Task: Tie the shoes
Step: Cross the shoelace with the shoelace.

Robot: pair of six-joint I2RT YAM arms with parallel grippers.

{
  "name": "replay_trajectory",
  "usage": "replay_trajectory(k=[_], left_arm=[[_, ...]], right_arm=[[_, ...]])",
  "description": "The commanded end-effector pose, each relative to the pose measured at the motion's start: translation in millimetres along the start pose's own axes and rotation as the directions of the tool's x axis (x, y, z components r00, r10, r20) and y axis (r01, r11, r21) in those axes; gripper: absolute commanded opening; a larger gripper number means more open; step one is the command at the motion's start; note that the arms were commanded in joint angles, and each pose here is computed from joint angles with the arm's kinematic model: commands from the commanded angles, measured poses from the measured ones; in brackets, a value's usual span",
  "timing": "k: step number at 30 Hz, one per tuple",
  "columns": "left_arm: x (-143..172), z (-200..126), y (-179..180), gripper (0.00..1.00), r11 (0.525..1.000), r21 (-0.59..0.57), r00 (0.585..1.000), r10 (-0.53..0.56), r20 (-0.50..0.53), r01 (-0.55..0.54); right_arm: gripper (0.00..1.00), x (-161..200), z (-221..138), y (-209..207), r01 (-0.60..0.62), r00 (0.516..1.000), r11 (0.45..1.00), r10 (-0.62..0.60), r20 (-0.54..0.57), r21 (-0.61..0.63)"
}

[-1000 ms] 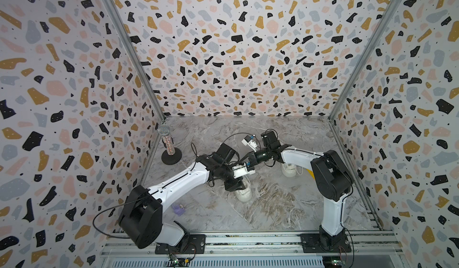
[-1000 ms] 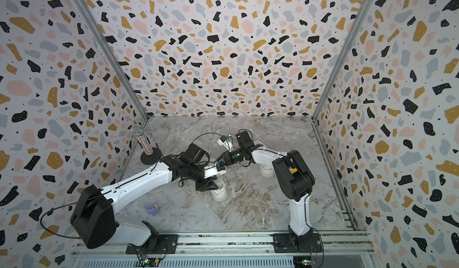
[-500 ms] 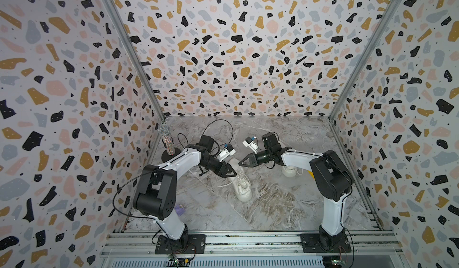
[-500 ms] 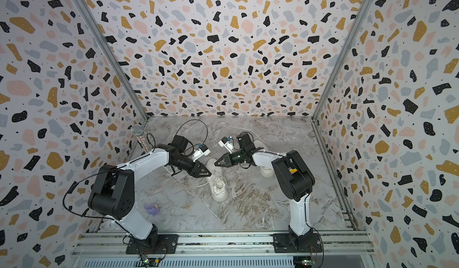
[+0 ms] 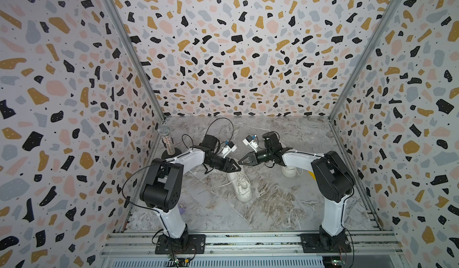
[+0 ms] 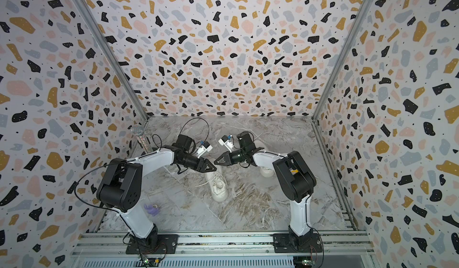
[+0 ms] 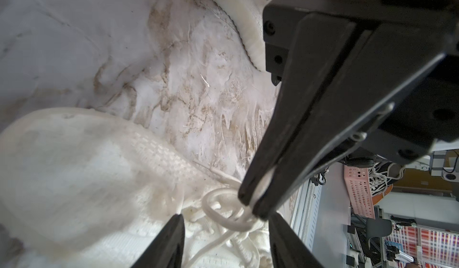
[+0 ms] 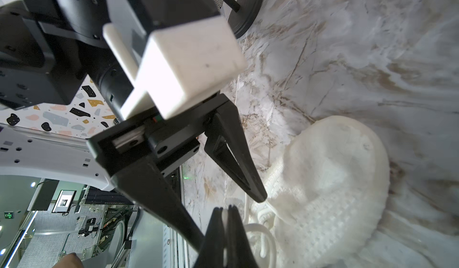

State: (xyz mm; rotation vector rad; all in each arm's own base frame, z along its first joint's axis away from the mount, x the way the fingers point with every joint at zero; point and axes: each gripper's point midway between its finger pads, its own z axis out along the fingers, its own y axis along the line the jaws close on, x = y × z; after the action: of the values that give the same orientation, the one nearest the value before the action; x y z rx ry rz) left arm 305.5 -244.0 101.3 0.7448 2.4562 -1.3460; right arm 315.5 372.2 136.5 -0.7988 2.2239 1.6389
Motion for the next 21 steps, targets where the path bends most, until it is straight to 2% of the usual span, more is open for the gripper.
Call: replay_trajectory(k=[1,10,21], left_arm=[[-7.6,3.6,-11.7,0.56,0.998,0.05,0.999,0.029,0.022,-0.03],[1.0,8.4,-19.5,0.49,0.994,0.093,0.998,0.061,0.006,-0.061],[10.5,8.3,-23.2,0.48,0.988,0.124,0.995,0.097,-0.001,-0.096]], right_arm=[[0.0,-16.2,-11.5,24.7,0.074,0.996,0.997,-0.073,0.041,-0.016],[0.0,-17.2,-13.1,27.8,0.088,0.995,0.996,-0.088,0.036,-0.012],[0.0,-18.0,-12.6,26.2,0.094,0.995,0.996,-0.093,0.026,-0.007]])
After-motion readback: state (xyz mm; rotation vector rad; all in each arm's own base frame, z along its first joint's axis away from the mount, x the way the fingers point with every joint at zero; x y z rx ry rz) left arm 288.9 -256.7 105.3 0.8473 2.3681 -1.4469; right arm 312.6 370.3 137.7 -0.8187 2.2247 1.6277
